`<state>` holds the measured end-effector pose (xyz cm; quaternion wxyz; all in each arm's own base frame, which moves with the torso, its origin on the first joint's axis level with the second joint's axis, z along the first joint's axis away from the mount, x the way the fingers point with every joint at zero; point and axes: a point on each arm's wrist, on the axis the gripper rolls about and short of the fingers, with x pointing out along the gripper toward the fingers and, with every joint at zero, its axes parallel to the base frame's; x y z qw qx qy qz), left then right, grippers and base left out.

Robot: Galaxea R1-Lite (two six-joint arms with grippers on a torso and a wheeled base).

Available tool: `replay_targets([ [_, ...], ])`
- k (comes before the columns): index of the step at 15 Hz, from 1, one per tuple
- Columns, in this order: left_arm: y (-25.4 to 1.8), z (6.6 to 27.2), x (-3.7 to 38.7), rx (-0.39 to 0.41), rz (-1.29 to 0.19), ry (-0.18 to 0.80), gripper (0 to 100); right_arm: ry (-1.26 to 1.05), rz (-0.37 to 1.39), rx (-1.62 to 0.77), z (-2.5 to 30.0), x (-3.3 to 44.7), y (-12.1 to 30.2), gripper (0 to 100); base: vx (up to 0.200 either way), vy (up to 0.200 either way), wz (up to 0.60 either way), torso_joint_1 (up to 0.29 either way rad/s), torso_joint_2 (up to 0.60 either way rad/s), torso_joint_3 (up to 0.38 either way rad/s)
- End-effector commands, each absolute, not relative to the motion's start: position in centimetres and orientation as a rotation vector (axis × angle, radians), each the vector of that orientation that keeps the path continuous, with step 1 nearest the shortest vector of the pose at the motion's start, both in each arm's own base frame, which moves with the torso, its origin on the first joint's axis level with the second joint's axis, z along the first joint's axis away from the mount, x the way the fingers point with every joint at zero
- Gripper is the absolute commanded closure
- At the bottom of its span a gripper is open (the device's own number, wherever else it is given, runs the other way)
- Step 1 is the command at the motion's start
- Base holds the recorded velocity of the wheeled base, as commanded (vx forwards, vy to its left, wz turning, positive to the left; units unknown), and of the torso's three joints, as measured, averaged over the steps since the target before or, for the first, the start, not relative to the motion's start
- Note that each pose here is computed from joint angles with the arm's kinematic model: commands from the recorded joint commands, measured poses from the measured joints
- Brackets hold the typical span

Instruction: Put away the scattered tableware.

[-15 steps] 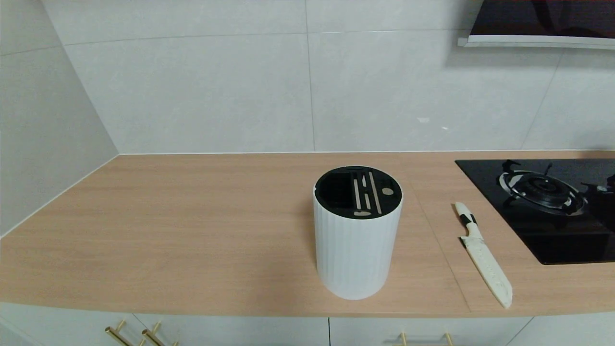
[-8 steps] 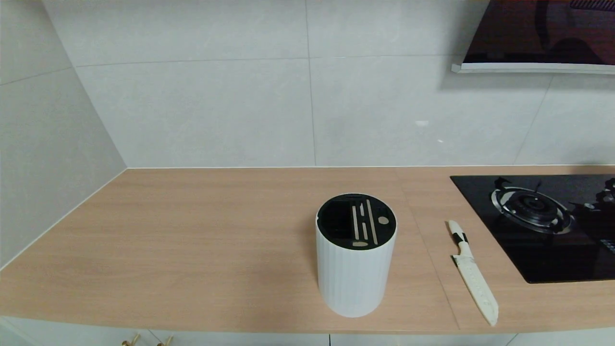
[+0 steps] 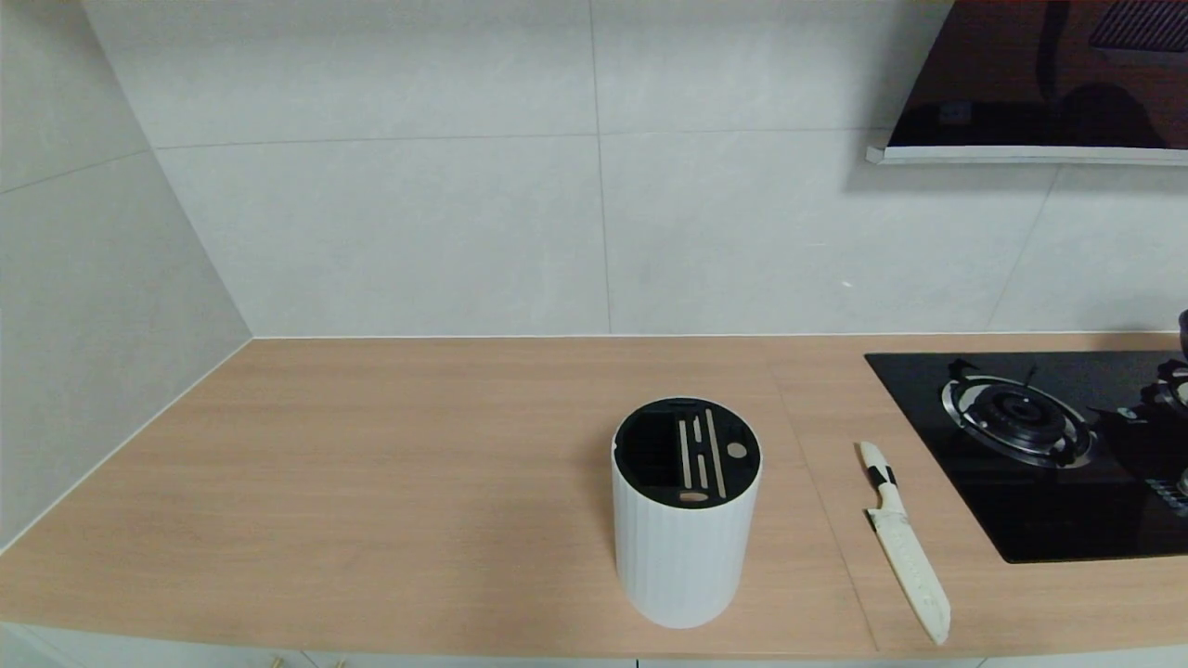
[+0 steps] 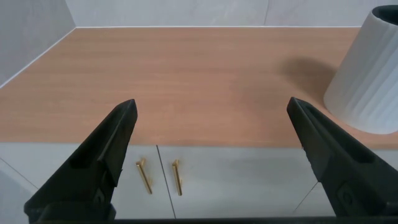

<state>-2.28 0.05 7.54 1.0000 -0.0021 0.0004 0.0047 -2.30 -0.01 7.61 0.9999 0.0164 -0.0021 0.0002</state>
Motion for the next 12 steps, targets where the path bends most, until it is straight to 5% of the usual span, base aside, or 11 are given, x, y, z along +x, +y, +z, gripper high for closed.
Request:
replay_targets([
  [1,0.0,7.5,-2.3,-0.003,0.009,0.003,0,-0.003,0.0,0.032,7.6,-2.3,0.0,0,0.0,0.0,0.0,0.0,0.0,0.0],
  [6,0.0,7.6,-2.3,-0.005,0.009,0.002,0,-0.012,0.008,0.012,7.8,-2.3,0.0,0,0.0,0.0,0.0,0.0,0.0,0.0],
  [8,0.0,7.5,-2.3,-0.003,0.009,0.003,0,-0.109,0.074,0.066,11.3,-3.1,0.1,0,0.0,0.0,0.0,0.0,0.0,0.0],
  [12,0.0,7.6,-2.3,-0.005,0.009,0.002,0,0.095,0.19,0.087,12.7,-0.5,0.4,0,0.0,0.0,0.0,0.0,0.0,0.0],
])
